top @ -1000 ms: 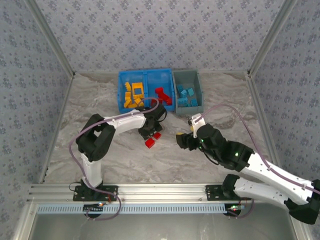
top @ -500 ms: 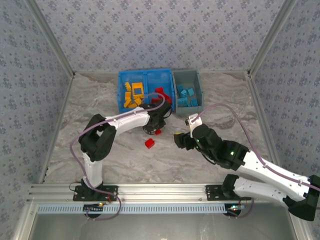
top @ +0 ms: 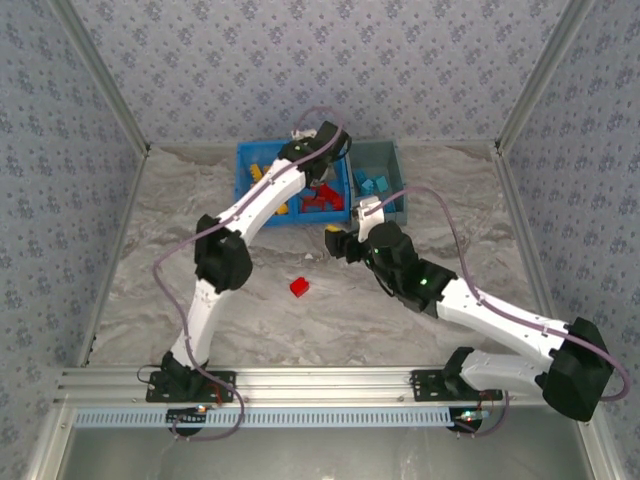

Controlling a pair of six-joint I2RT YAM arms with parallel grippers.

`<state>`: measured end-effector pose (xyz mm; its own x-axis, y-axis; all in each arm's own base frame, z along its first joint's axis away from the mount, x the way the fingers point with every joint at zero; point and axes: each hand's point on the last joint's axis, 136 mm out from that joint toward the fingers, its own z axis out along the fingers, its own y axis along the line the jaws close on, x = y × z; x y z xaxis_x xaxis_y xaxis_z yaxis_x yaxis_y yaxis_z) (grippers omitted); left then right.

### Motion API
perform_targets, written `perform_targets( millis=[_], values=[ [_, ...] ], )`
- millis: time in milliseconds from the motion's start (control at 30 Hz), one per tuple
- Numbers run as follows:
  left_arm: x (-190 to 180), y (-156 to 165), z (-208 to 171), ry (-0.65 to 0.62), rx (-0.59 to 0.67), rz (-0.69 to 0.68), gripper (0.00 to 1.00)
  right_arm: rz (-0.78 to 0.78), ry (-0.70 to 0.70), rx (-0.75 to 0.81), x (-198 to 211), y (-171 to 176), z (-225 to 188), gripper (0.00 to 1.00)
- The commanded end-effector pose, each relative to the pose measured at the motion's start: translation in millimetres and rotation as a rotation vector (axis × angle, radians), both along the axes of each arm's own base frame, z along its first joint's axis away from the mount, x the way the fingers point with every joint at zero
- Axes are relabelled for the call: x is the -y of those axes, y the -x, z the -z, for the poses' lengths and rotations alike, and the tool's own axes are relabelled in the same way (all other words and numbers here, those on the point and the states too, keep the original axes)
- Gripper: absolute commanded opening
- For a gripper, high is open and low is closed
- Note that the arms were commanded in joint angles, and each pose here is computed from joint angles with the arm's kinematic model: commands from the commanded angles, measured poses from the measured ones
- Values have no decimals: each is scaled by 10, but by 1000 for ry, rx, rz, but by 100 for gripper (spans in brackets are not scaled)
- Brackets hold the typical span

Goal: Sort the legos into containers by color

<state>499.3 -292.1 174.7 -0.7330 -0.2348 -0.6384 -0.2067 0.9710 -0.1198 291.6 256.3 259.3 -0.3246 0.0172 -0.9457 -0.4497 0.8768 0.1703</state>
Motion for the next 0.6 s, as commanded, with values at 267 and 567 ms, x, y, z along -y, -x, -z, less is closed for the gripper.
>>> perform_targets(
  millis=[267,567],
  values=[
    [-30,-448,373,-224,85,56,22,14,-101,36,115,75,-213,76],
    [11,-457,592,-272,58,79,38,4,-95,5,156,140,-153,77]
  ],
)
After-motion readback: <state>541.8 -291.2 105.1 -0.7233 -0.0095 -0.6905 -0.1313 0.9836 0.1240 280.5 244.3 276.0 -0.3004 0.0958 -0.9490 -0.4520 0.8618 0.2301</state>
